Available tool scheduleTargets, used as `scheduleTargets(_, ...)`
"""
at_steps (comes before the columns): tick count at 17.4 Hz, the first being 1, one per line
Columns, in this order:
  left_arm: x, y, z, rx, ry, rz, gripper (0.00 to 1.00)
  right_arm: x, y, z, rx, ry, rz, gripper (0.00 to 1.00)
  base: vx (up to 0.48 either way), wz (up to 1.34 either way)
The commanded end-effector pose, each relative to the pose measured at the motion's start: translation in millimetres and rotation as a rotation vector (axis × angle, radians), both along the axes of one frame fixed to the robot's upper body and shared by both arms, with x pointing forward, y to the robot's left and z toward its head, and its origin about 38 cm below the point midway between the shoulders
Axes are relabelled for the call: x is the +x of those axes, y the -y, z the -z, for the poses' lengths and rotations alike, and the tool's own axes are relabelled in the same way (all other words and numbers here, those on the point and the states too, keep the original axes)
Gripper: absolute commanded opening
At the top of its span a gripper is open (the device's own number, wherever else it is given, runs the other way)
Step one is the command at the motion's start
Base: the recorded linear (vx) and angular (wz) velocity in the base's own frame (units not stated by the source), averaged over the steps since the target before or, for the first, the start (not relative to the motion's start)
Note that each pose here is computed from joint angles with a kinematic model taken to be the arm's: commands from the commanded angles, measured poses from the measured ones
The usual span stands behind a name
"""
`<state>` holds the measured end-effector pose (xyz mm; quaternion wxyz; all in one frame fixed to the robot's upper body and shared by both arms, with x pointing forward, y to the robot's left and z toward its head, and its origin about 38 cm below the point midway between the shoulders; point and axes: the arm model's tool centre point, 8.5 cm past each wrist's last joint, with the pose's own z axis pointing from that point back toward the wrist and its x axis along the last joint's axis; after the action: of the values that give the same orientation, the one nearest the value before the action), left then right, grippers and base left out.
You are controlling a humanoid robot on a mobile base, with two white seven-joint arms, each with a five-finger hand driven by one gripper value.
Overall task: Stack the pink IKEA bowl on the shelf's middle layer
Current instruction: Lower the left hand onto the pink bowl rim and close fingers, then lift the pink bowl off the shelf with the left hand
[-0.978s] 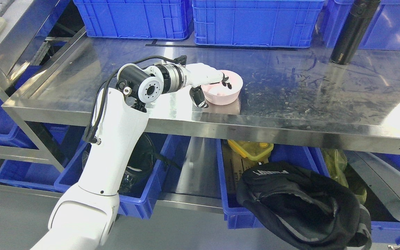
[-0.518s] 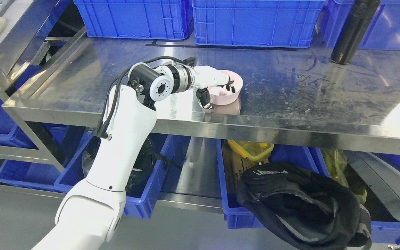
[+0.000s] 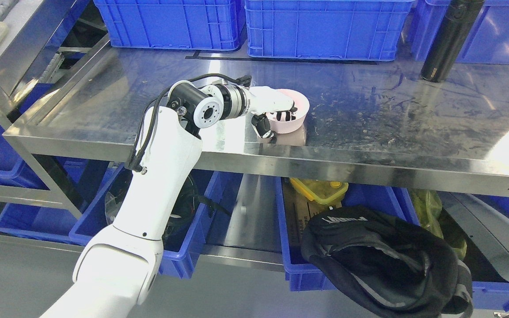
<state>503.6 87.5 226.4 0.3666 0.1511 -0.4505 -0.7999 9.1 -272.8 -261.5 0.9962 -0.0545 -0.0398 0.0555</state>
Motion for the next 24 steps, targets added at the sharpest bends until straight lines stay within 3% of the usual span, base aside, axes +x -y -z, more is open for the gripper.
scheduleTargets(1,10.1,-26.9,6.1,-0.023,-0.022,-0.021,0.05,-8.9,10.9,-0.8,-0.016,-0.006,0.0,1.0,0.0,0.0)
scheduleTargets(9,2.8,-59.0,-63.8,-0.281,0.133,-0.038,0.03,-8.9,10.9,-0.8,-0.016,-0.006,0.0,1.0,0.0,0.0)
scheduleTargets(14,-11.1,-56.1,-93.7,-0.302,0.229,-0.004,0.03,-8.9,10.9,-0.8,-0.016,-0.006,0.0,1.0,0.0,0.0)
scheduleTargets(21,-24.8,-43.3,-95.4,-0.277,0.265,0.063,0.03,-8.9,10.9,-0.8,-0.016,-0.006,0.0,1.0,0.0,0.0)
scheduleTargets(24,-32.5,-29.4,-74.7,-0.249,0.229,0.105,0.04,-8.9,10.9,-0.8,-0.016,-0.006,0.0,1.0,0.0,0.0)
